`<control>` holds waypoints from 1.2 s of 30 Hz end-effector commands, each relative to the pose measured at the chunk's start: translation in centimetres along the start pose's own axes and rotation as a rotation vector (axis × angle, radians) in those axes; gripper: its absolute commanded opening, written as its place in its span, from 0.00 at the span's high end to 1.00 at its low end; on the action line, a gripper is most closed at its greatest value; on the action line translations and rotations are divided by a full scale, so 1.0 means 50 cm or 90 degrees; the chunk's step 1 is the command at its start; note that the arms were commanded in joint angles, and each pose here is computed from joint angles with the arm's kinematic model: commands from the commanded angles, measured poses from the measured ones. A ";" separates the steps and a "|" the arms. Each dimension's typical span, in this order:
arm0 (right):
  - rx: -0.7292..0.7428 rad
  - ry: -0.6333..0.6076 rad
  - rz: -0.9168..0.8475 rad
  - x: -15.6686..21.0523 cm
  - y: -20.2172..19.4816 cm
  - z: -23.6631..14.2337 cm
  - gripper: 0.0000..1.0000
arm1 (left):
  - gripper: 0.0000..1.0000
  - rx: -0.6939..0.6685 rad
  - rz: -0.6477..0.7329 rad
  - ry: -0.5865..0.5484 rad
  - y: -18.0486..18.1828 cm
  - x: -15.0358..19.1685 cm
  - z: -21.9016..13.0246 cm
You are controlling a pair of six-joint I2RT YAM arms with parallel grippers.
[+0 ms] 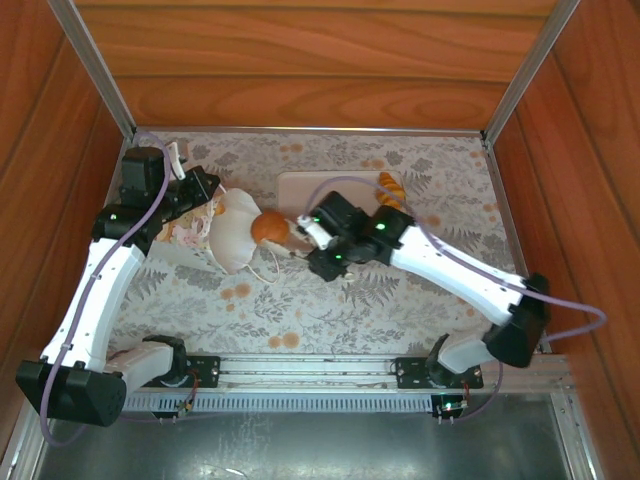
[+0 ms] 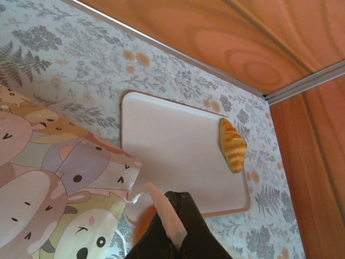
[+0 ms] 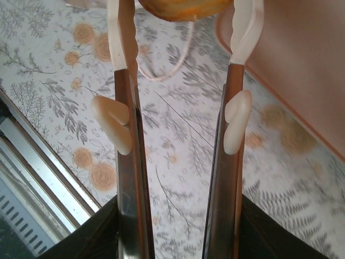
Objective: Take the fake bread out of the paper bag
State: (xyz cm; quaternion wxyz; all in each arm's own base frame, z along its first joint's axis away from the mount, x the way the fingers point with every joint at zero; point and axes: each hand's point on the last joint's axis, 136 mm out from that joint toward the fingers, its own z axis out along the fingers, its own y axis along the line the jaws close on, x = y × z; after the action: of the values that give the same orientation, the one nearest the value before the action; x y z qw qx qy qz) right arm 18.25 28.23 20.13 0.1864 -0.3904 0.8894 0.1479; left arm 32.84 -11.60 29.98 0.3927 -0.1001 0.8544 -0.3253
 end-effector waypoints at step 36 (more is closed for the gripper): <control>0.191 0.127 0.470 0.236 -0.331 -0.011 0.41 | 1.00 0.008 0.001 -0.034 -0.001 -0.013 -0.001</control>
State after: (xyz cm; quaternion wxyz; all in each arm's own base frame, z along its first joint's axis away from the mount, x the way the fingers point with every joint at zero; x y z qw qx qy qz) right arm 22.64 10.27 12.53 0.0760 -0.0364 0.9954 0.0467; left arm 33.02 -11.33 29.83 0.4053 -0.1049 0.8489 -0.3226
